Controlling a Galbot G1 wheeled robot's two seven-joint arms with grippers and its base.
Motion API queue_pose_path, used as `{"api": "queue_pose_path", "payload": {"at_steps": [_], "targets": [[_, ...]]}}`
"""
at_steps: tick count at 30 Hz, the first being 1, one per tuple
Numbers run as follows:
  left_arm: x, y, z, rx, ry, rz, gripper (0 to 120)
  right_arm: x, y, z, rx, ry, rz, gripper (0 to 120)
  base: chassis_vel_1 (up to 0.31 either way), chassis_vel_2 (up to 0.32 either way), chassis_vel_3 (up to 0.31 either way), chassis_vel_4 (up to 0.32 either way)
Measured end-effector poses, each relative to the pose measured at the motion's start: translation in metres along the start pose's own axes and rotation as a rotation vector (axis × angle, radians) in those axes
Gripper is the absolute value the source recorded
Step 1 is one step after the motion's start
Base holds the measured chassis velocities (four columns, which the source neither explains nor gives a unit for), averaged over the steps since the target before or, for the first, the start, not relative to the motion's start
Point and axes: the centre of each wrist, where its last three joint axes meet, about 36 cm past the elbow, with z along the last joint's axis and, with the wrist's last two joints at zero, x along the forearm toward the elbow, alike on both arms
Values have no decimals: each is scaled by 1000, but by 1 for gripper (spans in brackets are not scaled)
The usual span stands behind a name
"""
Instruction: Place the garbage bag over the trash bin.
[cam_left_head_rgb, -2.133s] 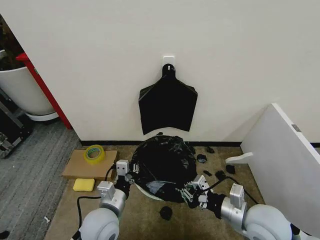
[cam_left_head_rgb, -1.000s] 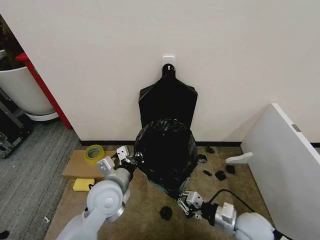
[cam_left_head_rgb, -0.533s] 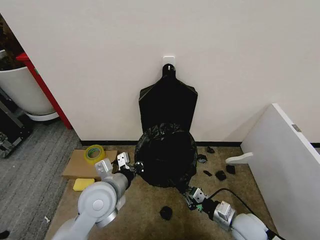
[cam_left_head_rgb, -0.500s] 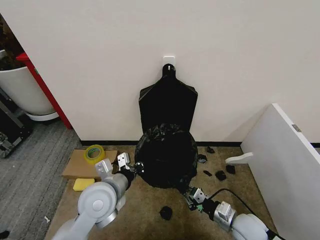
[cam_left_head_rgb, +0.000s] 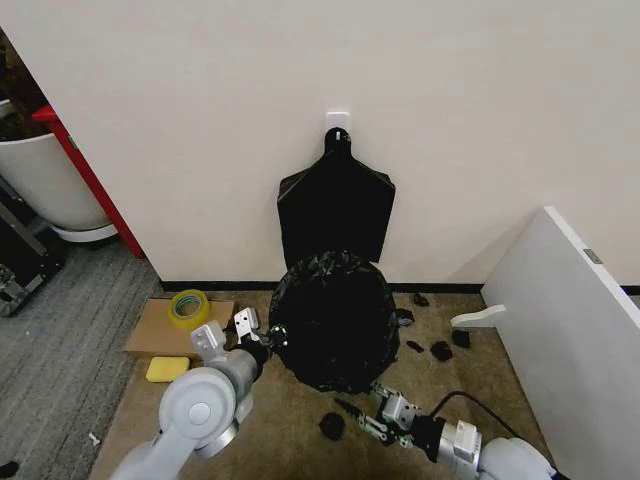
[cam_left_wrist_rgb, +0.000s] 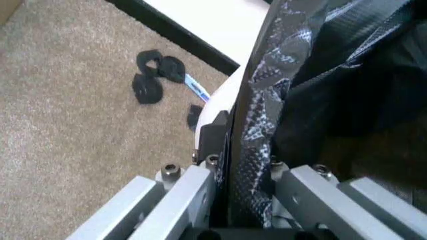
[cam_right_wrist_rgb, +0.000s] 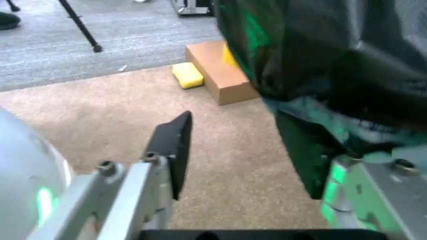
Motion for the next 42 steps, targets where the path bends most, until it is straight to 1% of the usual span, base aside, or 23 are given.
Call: {"api": "queue_pose_path", "payload": {"at_steps": [1, 3, 4, 6, 11, 13, 15, 17, 19, 21, 22, 23, 25, 26, 28, 29, 31, 33, 34, 35, 39, 41, 42], "targets": [[-1, 1, -1, 4, -7, -3, 0, 1, 0, 1, 0, -2, -1, 52, 0, 0, 0, 0], [-1, 1, -1, 5, -9, -4, 0, 2, 0, 1, 0, -3, 0, 54, 0, 0, 0, 0], [-3, 1, -2, 9, -16, -8, 0, 3, -1, 2, 1, -6, 5, 61, 0, 0, 0, 0], [-5, 3, -3, 16, -31, -18, 0, 6, -2, 1, -3, -18, 18, 69, 0, 0, 0, 0], [-13, 9, -2, 2, -94, -50, 0, 17, -2, -11, -36, -28, 19, 86, 0, 0, 0, 0], [-16, 11, -1, -14, -121, -56, 0, 24, -4, -17, -64, 10, 23, 91, 0, 0, 0, 0], [-22, 11, 4, -49, -165, -45, 0, 34, -3, -23, -138, 96, 108, 98, 0, 0, 0, 0], [-23, 10, 6, -63, -177, -42, 0, 36, -1, -24, -159, 116, 140, 96, 0, 0, 0, 0], [-27, 10, 11, -115, -216, -35, 0, 37, 7, -31, -214, 165, 231, 90, 0, 0, 0, 0], [-32, 13, 18, -178, -256, -36, 0, 34, 19, -50, -268, 193, 344, 82, 0, 0, 0, 0], [-35, 17, 24, -215, -274, -45, 0, 31, 27, -72, -296, 208, 394, 77, 0, 0, 0, 0], [-38, 21, 30, -248, -288, -54, 0, 30, 32, -95, -315, 211, 408, 72, 0, 0, 0, 0], [-38, 23, 32, -258, -293, -57, 0, 30, 34, -102, -320, 210, 410, 71, 0, 0, 0, 0], [-41, 26, 38, -287, -305, -62, 0, 30, 38, -123, -331, 214, 416, 65, 0, 0, 0, 0], [-43, 26, 43, -300, -309, -66, 0, 31, 43, -148, -359, 252, 421, 57, 0, 0, 0, 0], [-46, 23, 49, -308, -306, -63, 0, 31, 45, -158, -379, 271, 426, 51, 0, 0, 0, 0], [-51, 17, 60, -340, -303, -45, 0, 28, 46, -164, -419, 295, 442, 43, 0, 0, 0, 0], [-51, 15, 63, -348, -303, -39, 0, 27, 45, -165, -431, 297, 447, 41, 0, 0, 0, 0], [-53, 8, 72, -377, -296, -14, 0, 23, 44, -168, -458, 295, 462, 35, 0, 0, 0, 0], [-53, 7, 75, -384, -294, -7, 0, 23, 43, -168, -462, 293, 464, 34, 0, 0, 0, 0], [-52, -4, 99, -469, -269, 67, 0, 13, 40, -174, -472, 257, 490, 14, 0, 0, 0, 0], [-51, -6, 101, -475, -266, 73, 0, 13, 40, -175, -474, 256, 495, 12, 0, 0, 0, 0], [-54, -14, 109, -500, -245, 109, 0, 11, 40, -173, -491, 255, 533, 5, 0, 0, 0, 0]]}}
